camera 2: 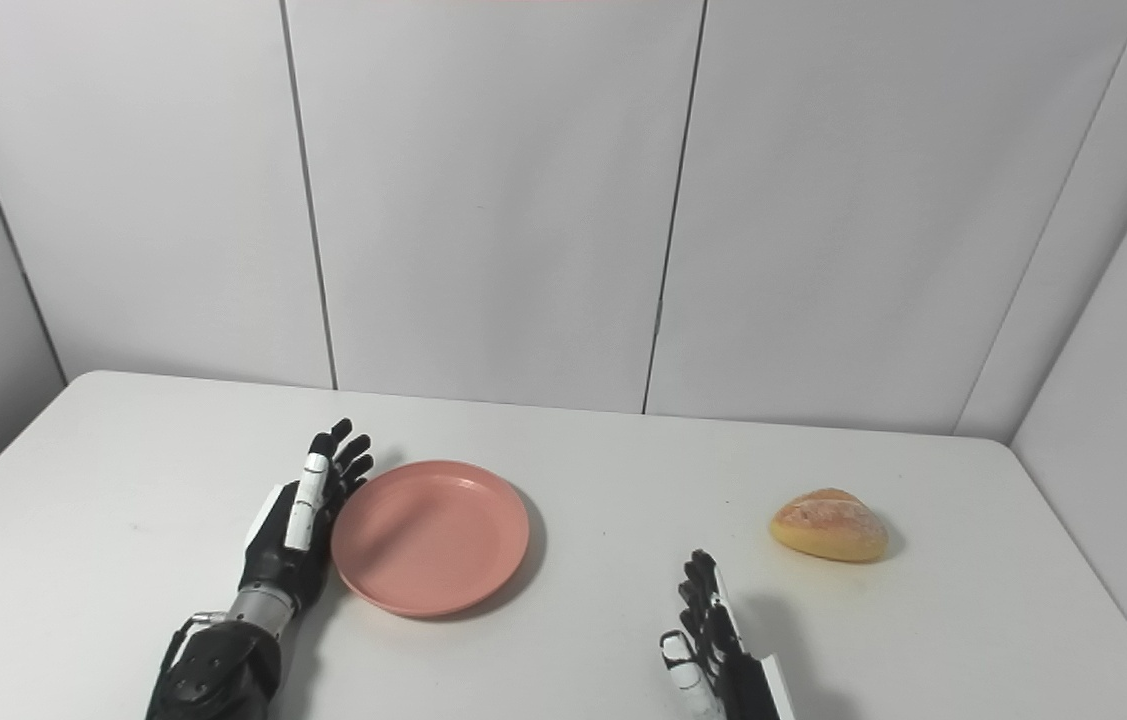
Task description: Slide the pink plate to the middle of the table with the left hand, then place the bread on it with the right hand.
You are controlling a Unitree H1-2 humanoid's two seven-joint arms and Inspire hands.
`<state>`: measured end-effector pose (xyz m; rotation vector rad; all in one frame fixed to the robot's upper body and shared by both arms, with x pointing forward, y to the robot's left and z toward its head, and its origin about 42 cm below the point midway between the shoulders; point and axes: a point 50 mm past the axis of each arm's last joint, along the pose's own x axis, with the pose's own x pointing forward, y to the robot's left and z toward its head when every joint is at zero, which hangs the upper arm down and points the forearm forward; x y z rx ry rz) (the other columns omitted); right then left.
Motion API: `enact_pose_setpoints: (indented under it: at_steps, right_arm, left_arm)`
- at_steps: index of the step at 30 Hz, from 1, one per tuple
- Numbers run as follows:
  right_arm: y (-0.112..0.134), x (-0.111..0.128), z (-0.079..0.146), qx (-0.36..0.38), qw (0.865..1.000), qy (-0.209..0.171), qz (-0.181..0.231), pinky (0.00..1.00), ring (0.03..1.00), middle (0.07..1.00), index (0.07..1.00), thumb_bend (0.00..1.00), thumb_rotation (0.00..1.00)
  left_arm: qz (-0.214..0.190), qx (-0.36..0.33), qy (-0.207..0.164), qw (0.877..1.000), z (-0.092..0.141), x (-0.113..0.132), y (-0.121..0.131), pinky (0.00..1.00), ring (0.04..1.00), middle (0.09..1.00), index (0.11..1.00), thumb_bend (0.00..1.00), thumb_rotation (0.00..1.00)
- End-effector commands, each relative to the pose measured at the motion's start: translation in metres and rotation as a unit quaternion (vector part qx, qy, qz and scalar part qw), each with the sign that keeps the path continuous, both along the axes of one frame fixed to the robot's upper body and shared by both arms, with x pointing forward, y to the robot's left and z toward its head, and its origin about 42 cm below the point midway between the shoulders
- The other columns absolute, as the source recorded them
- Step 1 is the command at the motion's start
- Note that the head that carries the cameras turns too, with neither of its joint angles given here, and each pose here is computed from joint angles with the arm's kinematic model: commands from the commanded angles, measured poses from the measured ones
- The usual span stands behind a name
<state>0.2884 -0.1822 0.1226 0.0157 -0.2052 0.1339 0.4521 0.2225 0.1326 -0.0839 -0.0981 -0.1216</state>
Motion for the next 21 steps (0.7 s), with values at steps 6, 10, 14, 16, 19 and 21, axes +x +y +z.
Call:
enact_pose_setpoints:
  at_steps: [6, 10, 14, 16, 19, 21]
  right_arm:
    - [0.005, 0.008, 0.017, 0.003, 0.999, -0.048, 0.001, 1.0, 0.989, 1.0, 1.0, 0.63, 0.86]
    - [0.006, 0.007, 0.016, 0.002, 0.999, -0.047, -0.001, 1.0, 0.988, 1.0, 1.0, 0.64, 0.87]
    - [0.006, 0.007, 0.016, 0.005, 0.999, -0.045, 0.002, 1.0, 0.993, 1.0, 1.0, 0.64, 0.86]
    - [0.006, 0.006, 0.016, 0.005, 0.999, -0.045, 0.003, 1.0, 0.995, 1.0, 1.0, 0.63, 0.86]
    - [0.006, 0.006, 0.015, 0.007, 0.999, -0.042, 0.005, 1.0, 0.997, 1.0, 1.0, 0.65, 0.86]
    - [0.006, 0.005, 0.015, 0.008, 0.999, -0.04, 0.006, 1.0, 0.998, 1.0, 1.0, 0.65, 0.85]
  left_arm:
    - [-0.017, 0.002, 0.003, 1.0, 0.005, -0.003, -0.025, 0.96, 0.963, 0.962, 0.971, 0.69, 1.0]
    - [-0.027, -0.002, 0.0, 1.0, 0.003, -0.011, -0.038, 0.96, 0.969, 0.973, 0.98, 0.67, 1.0]
    - [-0.032, 0.006, -0.002, 0.999, 0.0, -0.014, -0.047, 0.98, 0.976, 0.979, 0.98, 0.67, 1.0]
    - [-0.033, -0.001, 0.0, 0.999, -0.002, -0.016, -0.051, 0.99, 0.978, 0.981, 0.982, 0.67, 1.0]
    - [-0.042, -0.009, -0.002, 0.999, -0.003, -0.018, -0.057, 1.0, 0.987, 0.99, 0.996, 0.69, 1.0]
    - [-0.047, -0.011, -0.007, 0.999, -0.004, -0.02, -0.061, 0.99, 0.987, 0.995, 1.0, 0.68, 1.0]
